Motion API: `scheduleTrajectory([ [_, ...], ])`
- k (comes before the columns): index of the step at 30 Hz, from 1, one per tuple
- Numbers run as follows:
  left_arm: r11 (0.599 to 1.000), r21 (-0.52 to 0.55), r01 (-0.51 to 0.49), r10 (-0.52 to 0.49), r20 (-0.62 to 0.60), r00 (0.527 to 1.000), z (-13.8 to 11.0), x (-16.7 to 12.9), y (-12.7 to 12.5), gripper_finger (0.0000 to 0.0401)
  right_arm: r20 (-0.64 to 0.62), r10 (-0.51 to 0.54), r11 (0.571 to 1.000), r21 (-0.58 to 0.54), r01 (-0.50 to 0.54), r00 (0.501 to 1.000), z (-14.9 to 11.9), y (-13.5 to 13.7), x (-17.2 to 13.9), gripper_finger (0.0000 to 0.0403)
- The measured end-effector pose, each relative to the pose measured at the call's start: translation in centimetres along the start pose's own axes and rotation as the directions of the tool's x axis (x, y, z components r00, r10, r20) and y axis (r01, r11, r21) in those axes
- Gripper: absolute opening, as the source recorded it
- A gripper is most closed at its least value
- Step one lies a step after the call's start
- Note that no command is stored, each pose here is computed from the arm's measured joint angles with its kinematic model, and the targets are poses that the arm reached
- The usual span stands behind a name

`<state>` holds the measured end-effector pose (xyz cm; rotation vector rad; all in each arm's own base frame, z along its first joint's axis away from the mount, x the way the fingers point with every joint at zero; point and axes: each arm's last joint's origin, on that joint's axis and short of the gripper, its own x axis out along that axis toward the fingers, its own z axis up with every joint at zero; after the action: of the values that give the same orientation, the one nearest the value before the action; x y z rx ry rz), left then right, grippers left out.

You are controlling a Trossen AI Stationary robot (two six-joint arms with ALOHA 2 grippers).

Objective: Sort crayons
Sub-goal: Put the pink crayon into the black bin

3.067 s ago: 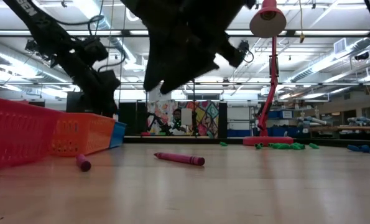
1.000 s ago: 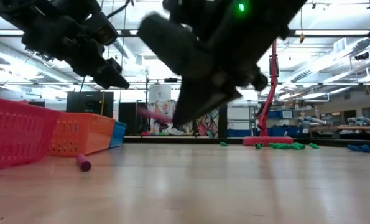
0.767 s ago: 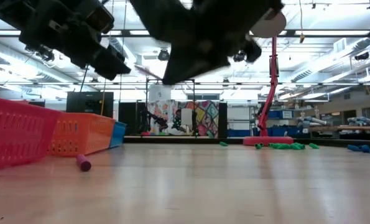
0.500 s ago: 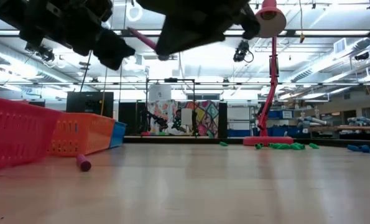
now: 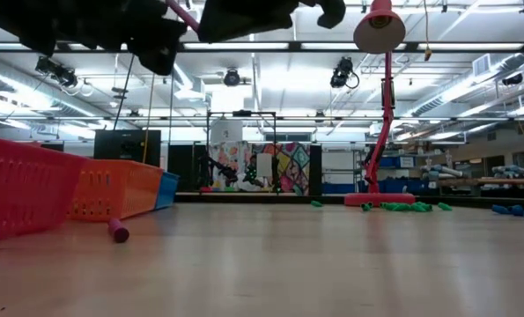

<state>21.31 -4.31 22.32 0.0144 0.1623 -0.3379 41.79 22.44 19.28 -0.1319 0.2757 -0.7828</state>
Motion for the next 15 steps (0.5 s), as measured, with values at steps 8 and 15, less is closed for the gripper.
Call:
scheduleTrajectory([
  [8, 1.0, 0.003, 0.019, -0.019, 0.079, 0.997, 0.8, 0.0, -0.4, 0.0162, 0.031, -0.006, 1.0, 0.008, 0.006, 0.999, 0.8, 0.2, 0.2, 0.0035],
  [15, 1.0, -0.002, 0.022, -0.022, 0.129, 0.991, 1.3, 0.0, -0.5, 0.0143, 0.06, -0.017, 1.0, 0.001, 0.017, 0.998, 1.4, 0.4, 0.3, 0.0035],
])
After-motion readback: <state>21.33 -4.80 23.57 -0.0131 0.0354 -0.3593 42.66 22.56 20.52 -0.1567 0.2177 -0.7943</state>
